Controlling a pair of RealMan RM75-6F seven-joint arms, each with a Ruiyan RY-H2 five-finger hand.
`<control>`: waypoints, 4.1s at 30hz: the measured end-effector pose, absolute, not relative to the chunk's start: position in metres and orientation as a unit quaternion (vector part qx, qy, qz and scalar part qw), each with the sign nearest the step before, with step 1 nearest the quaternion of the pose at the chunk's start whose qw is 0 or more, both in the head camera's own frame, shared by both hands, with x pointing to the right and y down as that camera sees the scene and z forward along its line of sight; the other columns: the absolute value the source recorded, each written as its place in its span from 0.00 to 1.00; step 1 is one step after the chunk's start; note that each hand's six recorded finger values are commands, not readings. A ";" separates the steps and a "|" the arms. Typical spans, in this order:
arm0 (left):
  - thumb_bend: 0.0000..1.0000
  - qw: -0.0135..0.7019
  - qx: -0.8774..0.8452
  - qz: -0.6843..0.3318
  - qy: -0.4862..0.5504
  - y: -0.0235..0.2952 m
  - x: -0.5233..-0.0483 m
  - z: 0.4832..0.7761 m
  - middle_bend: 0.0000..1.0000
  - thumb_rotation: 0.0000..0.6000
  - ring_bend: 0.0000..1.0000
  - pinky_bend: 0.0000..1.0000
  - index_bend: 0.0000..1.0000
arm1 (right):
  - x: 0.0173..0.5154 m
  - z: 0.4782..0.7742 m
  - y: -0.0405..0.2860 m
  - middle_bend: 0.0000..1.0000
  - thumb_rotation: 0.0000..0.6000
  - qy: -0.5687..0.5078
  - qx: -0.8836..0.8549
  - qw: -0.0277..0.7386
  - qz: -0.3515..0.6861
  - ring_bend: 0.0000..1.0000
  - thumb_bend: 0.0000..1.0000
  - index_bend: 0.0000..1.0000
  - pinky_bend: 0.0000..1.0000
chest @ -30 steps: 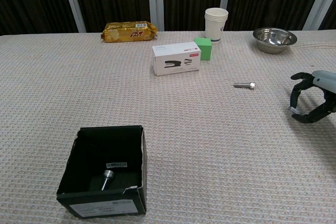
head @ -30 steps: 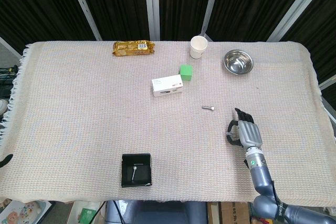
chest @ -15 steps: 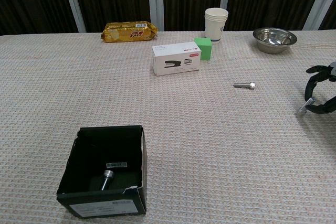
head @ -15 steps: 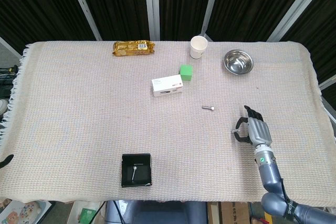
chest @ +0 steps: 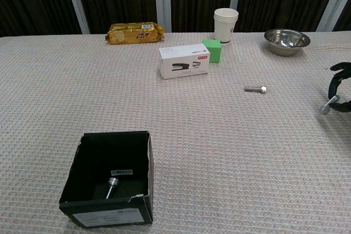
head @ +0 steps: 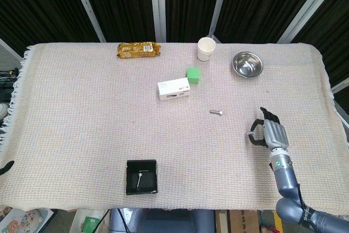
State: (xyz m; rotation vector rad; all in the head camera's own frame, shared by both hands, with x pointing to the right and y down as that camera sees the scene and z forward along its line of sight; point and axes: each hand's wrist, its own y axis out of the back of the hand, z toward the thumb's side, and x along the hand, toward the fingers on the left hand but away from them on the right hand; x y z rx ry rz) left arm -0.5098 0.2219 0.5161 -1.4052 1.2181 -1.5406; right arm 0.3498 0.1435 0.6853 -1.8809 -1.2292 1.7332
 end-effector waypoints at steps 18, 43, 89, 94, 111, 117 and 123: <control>0.04 0.356 -0.543 -0.596 0.473 0.222 -0.510 0.515 0.01 1.00 0.00 0.12 0.05 | 0.369 0.691 0.142 0.00 1.00 -0.408 -0.644 0.146 0.630 0.00 0.35 0.58 0.00; 0.04 0.357 -0.542 -0.596 0.473 0.222 -0.509 0.515 0.01 1.00 0.00 0.12 0.05 | 0.370 0.695 0.145 0.00 1.00 -0.380 -0.644 0.145 0.648 0.00 0.35 0.54 0.00; 0.04 0.354 -0.533 -0.601 0.479 0.218 -0.516 0.517 0.01 1.00 0.00 0.12 0.05 | 0.229 0.684 0.061 0.00 1.00 -0.380 -0.631 0.206 0.644 0.00 0.28 0.33 0.00; 0.04 0.353 -0.534 -0.602 0.478 0.217 -0.516 0.518 0.01 1.00 0.00 0.12 0.05 | 0.217 0.694 0.057 0.00 1.00 -0.385 -0.625 0.203 0.648 0.00 0.28 0.35 0.00; 0.04 0.351 -0.534 -0.600 0.481 0.217 -0.518 0.516 0.01 1.00 0.00 0.12 0.05 | 0.204 0.725 0.063 0.00 1.00 -0.392 -0.622 0.185 0.653 0.00 0.28 0.41 0.00; 0.04 0.350 -0.532 -0.600 0.485 0.217 -0.520 0.514 0.01 1.00 0.00 0.12 0.05 | 0.203 0.733 0.065 0.00 1.00 -0.396 -0.622 0.180 0.651 0.00 0.28 0.43 0.00; 0.04 0.350 -0.532 -0.599 0.485 0.218 -0.521 0.513 0.01 1.00 0.00 0.12 0.05 | 0.202 0.738 0.067 0.00 1.00 -0.398 -0.622 0.176 0.651 0.00 0.28 0.46 0.00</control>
